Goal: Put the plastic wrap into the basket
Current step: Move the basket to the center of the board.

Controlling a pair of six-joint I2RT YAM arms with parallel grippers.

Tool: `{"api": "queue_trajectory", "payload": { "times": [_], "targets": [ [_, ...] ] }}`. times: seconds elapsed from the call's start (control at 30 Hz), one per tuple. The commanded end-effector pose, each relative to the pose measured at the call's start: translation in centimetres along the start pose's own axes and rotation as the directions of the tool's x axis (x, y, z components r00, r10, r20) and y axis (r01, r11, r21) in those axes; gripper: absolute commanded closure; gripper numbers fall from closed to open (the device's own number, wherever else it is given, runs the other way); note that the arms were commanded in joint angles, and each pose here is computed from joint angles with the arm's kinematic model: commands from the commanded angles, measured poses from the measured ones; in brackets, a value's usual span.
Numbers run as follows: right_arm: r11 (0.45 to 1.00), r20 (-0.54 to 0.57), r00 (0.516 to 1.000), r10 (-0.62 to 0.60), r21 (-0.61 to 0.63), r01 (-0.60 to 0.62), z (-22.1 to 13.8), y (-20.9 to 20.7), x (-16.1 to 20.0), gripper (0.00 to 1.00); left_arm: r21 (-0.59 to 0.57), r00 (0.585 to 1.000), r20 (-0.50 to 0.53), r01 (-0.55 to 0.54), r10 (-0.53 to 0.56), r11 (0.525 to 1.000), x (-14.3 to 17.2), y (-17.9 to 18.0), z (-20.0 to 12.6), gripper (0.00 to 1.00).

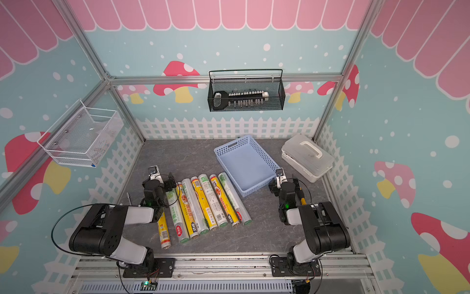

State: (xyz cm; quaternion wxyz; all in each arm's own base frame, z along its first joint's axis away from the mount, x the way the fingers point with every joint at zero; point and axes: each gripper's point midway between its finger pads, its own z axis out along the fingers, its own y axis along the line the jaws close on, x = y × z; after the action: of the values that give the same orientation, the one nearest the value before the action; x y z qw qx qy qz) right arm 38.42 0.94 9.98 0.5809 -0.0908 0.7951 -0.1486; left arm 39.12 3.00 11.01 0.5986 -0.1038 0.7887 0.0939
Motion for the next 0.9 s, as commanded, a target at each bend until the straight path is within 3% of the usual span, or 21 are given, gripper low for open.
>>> {"api": "queue_trajectory", "payload": {
  "times": [0.0,0.53,0.67,0.87],
  "targets": [
    [1.000,-0.002,1.000,0.020,0.006,-0.020,0.3,-0.3,-0.2,0.01,-0.010,1.000,0.028,0.013,-0.012,1.000,-1.0,0.1,0.3,0.01],
    [1.000,0.020,1.000,0.012,-0.008,-0.011,-0.1,-0.1,-0.4,0.01,-0.012,0.999,0.046,0.021,-0.020,1.000,-1.0,0.3,-0.1,0.01],
    [0.999,0.094,0.996,-0.002,-0.046,0.006,-1.8,0.1,-2.4,0.00,-0.057,0.995,0.078,0.060,-0.056,0.997,-3.7,1.7,-2.1,0.01],
    [0.958,-0.144,0.974,0.173,-0.206,-0.200,-4.1,0.4,-6.8,0.01,-0.104,0.975,0.059,0.220,-0.215,0.970,-7.9,3.9,-5.6,0.01]
  ]
}}
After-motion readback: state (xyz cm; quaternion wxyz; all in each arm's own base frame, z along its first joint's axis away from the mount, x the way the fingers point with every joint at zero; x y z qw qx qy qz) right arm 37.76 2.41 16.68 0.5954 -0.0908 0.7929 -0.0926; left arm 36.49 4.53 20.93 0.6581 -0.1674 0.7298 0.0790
